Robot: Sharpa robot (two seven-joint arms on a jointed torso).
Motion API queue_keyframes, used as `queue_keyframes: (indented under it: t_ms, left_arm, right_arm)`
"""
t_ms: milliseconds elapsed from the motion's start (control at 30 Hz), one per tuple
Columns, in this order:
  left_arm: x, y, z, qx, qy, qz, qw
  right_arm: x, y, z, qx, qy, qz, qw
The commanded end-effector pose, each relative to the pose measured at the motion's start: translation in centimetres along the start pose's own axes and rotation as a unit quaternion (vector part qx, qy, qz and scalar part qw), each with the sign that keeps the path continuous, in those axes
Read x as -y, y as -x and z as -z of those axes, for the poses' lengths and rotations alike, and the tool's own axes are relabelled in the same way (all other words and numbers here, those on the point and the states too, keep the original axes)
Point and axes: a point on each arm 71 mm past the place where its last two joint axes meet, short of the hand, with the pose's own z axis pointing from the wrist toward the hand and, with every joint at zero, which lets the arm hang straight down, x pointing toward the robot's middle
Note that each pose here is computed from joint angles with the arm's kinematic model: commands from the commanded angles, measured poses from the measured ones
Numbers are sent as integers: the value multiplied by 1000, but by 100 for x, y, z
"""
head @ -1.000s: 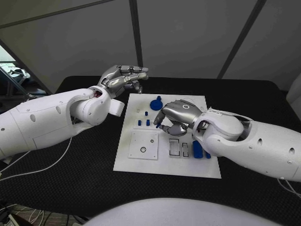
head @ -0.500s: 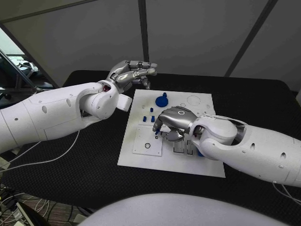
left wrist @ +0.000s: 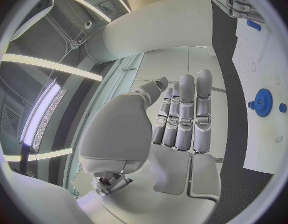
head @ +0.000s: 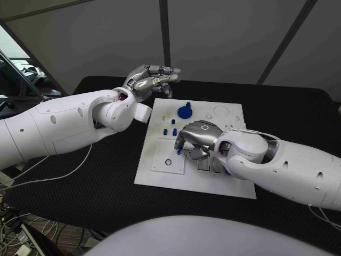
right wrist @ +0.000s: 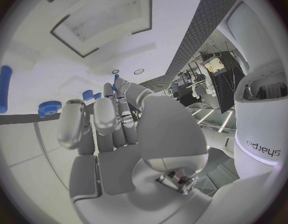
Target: Assemble the parts on the task board
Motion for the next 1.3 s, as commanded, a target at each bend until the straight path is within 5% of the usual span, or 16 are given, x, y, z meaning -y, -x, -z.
queue_keyframes:
  t_ms: [33, 1300]
  left_arm:
    - [11, -11, -7, -5, -1, 4, 1000]
    - [8, -14, -1, -10, 3, 6, 1000]
  right_arm:
    - [-2, -21, -6, -17, 3, 8, 1000]
    - [-4, -98, -82, -35, -4, 18, 999]
